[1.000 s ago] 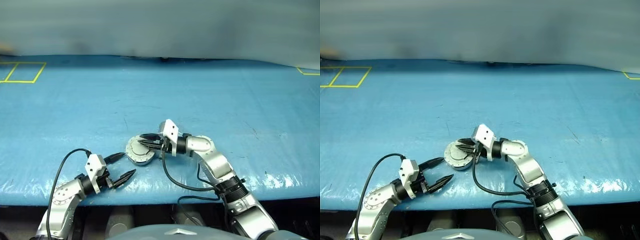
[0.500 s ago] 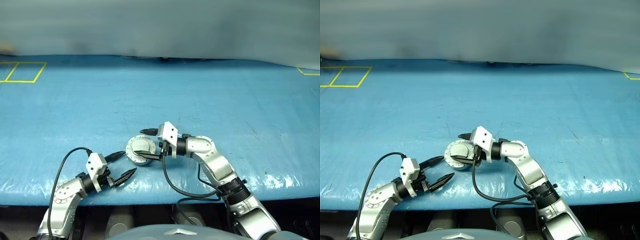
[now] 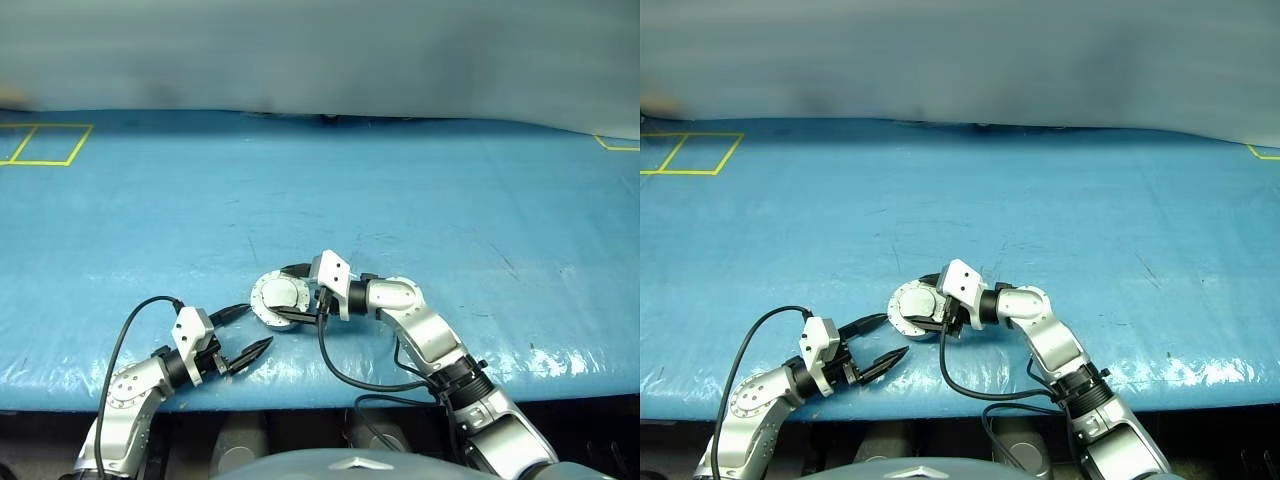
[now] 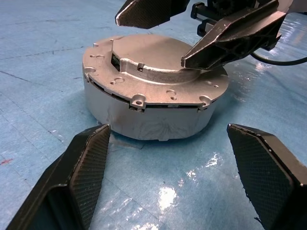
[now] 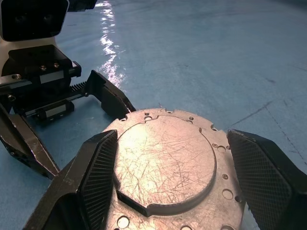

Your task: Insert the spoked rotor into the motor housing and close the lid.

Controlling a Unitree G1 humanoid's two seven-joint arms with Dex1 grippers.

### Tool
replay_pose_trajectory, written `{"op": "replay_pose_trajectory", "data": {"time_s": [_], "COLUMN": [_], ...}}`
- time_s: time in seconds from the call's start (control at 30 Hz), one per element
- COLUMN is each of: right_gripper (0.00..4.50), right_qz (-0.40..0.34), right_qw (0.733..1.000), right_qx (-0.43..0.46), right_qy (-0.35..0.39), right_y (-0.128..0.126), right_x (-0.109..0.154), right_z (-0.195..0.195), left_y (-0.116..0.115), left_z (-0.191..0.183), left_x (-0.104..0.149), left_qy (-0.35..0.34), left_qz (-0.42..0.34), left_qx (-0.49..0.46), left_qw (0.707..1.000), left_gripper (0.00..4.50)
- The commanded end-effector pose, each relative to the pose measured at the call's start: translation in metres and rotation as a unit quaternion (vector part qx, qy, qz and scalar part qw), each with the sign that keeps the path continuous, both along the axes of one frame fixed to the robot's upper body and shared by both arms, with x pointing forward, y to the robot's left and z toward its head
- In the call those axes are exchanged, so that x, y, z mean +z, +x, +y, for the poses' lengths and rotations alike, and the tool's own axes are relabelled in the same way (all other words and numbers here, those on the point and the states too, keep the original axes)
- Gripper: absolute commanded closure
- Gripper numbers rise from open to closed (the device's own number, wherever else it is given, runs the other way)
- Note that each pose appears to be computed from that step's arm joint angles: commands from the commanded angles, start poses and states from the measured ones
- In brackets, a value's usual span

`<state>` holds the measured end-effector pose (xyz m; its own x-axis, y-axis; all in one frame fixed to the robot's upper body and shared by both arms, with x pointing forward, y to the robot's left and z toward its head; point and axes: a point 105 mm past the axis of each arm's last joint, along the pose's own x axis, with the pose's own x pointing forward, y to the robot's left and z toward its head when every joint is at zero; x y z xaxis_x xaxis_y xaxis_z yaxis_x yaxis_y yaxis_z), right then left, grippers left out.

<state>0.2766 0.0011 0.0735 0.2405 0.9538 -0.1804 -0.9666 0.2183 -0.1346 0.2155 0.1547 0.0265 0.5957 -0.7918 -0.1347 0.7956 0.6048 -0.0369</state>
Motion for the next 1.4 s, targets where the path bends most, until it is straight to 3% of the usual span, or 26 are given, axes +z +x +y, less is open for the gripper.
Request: {"op": "replay_pose_trajectory", "data": {"time_s": [0.03,0.6,0.73,1.4], "right_gripper": [0.69,0.69,1.49,1.49], "right_qz": [-0.007,0.015,0.014,-0.003], "right_qw": [1.0,1.0,1.0,1.0], "right_qx": [0.013,-0.008,-0.004,-0.005], "right_qy": [0.007,-0.023,-0.011,-0.016], "right_y": [-0.004,0.002,0.001,-0.003], "right_x": [0.005,-0.012,-0.006,-0.003], "right_z": [0.004,0.001,0.001,0.008], "left_y": [-0.001,-0.001,-0.002,-0.003], "left_z": [-0.003,-0.003,-0.002,-0.002], "left_x": [0.003,0.003,0.002,0.0], "left_qy": [-0.004,-0.004,-0.003,-0.003], "left_qz": [-0.006,-0.006,-0.005,0.0], "left_qx": [-0.002,0.001,0.002,0.005], "left_qw": [1.0,1.0,1.0,1.0], "left_gripper": [0.37,0.37,0.37,0.37]}}
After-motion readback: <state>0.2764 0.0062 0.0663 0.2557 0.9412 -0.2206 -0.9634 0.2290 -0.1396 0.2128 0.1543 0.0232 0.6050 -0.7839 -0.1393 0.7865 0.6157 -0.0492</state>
